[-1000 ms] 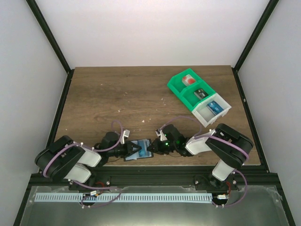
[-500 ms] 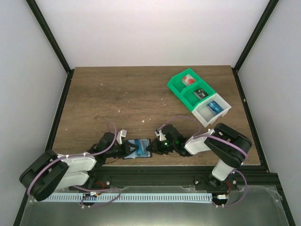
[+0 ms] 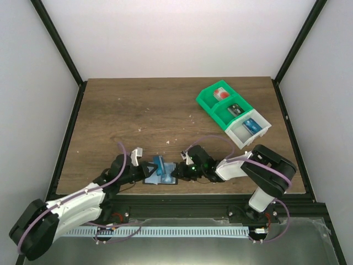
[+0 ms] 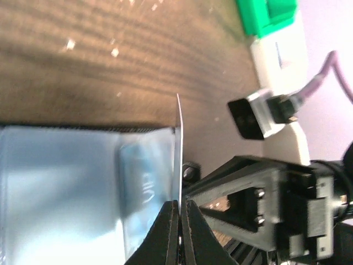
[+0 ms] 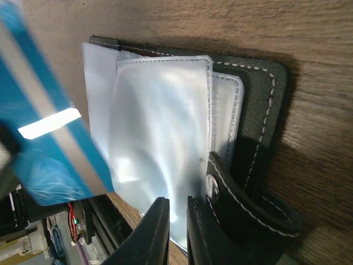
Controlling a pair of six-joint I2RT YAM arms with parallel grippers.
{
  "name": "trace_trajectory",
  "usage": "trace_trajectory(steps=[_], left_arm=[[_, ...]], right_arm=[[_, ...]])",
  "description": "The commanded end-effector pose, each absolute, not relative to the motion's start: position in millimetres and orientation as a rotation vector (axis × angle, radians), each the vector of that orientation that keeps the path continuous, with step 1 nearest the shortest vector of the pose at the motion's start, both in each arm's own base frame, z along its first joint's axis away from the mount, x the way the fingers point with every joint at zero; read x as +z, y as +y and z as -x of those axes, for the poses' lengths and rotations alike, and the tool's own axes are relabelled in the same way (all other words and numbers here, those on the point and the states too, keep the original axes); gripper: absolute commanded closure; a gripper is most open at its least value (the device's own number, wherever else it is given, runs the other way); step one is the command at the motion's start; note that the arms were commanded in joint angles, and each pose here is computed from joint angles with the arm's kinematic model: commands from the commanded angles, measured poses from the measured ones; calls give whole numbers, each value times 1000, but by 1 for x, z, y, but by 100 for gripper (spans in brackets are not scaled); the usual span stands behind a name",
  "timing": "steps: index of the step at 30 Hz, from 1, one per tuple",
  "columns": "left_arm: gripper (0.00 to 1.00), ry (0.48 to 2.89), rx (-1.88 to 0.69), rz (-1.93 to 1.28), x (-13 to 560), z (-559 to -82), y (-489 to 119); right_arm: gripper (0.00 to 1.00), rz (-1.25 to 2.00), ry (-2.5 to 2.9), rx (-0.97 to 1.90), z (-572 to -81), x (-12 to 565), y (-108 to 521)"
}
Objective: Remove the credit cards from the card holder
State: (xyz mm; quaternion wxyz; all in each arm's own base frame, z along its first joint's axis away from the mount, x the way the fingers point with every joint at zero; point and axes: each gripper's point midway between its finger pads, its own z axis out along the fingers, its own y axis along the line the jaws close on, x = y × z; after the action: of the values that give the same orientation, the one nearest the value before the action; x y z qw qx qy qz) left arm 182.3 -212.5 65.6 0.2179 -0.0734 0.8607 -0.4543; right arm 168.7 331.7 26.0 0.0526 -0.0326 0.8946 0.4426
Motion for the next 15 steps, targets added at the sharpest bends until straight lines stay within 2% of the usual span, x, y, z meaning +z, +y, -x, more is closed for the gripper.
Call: trace_trajectory(steps=[1, 6, 9, 15], left_arm=[[100, 2250, -1214, 121, 98, -198, -211], [100, 2088, -1146, -87, 125, -200, -209], [100, 1942, -1123, -182, 155, -200, -207], [100, 1819, -1212, -165, 201, -198, -208]], right_arm=[[88, 69, 2848, 1132, -161, -1, 312], [87, 94, 2797, 1145, -171, 27, 320], [83, 116, 2738, 1118, -181, 53, 321], [77, 352, 2415, 1157, -198, 123, 327]])
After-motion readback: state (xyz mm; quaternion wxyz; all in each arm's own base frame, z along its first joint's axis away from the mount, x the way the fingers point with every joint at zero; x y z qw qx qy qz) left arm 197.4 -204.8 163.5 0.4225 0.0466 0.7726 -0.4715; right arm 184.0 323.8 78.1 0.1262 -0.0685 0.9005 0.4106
